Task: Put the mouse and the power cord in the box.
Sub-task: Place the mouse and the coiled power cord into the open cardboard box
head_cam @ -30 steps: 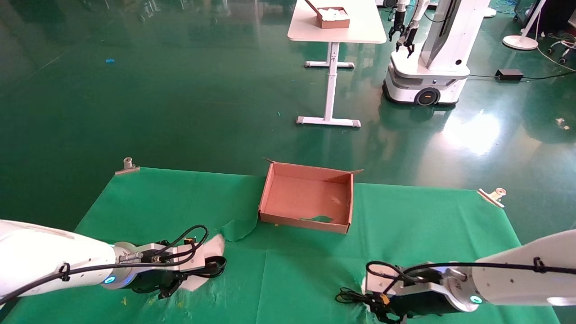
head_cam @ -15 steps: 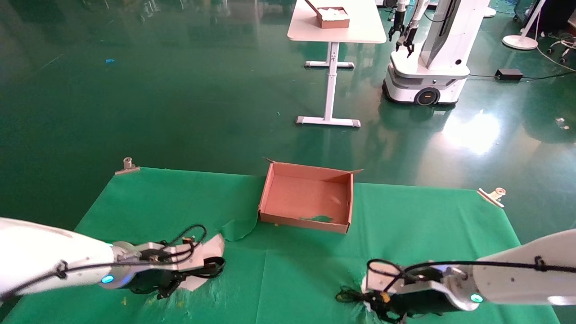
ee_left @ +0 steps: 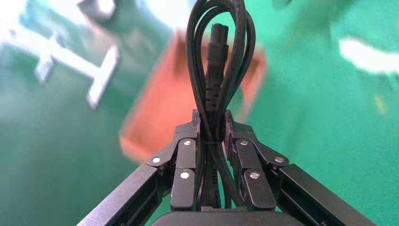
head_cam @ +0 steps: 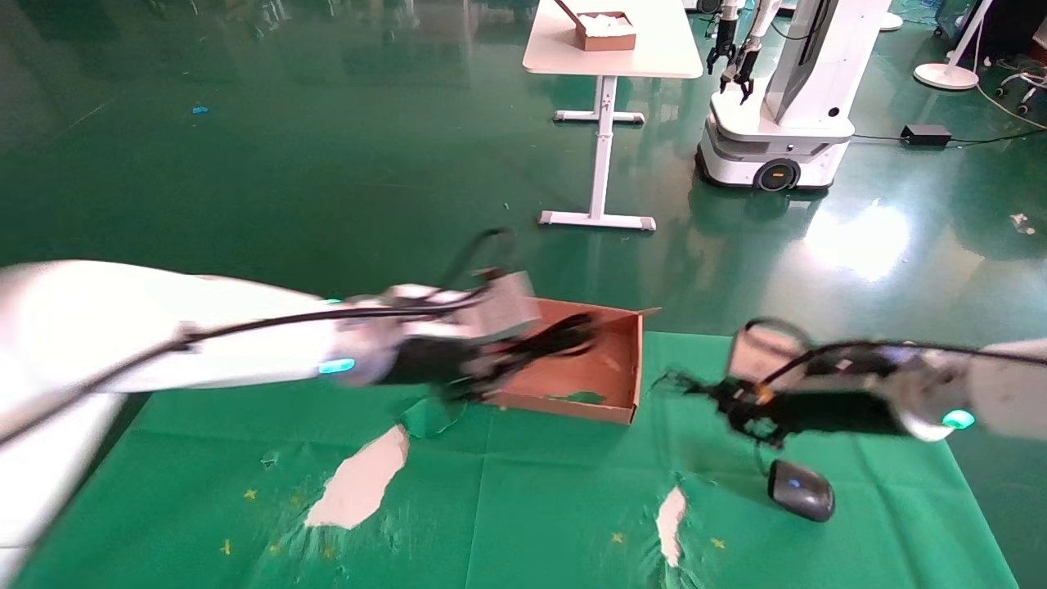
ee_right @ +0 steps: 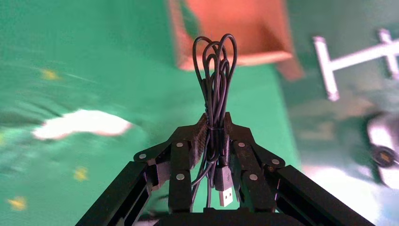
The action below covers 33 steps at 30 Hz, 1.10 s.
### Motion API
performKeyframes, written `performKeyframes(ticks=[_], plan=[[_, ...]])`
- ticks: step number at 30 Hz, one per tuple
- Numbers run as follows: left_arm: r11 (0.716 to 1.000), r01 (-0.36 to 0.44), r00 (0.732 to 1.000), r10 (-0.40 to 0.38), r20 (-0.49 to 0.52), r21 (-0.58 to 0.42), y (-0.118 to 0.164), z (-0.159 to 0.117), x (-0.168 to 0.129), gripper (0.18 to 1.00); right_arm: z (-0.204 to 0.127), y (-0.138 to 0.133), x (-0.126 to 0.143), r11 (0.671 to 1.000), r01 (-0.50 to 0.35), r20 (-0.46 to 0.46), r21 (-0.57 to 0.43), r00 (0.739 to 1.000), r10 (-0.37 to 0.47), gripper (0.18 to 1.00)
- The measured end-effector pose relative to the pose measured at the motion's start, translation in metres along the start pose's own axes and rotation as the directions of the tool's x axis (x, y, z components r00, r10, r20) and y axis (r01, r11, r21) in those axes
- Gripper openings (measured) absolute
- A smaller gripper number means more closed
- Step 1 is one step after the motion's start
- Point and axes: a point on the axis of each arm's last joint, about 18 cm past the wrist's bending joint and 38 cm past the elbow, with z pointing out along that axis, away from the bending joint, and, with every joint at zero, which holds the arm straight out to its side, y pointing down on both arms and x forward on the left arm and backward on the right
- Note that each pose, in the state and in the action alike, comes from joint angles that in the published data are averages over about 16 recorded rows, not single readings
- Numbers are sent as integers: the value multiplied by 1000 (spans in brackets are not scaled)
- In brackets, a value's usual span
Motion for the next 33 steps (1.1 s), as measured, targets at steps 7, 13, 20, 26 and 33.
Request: performKeyframes(ticks=[7, 13, 20, 26, 33], plan=[[981, -191, 979, 188, 77, 28, -21, 51, 17, 273, -38, 14, 25, 999, -26, -90, -33, 996, 23, 237], [950, -313, 942, 313, 122, -16, -13, 75, 29, 273, -61, 23, 33, 998, -40, -129, -57, 991, 32, 236], [939, -343, 928, 344, 142, -37, -7, 84, 34, 282, -70, 20, 36, 998, -40, -147, -48, 989, 32, 236], [939, -341, 928, 343, 144, -38, -9, 86, 33, 313, -73, 5, 40, 1000, -24, -159, -9, 987, 22, 236], [948, -315, 934, 318, 161, -47, -6, 85, 26, 391, -79, -15, 46, 999, 9, -173, 44, 985, -2, 236]])
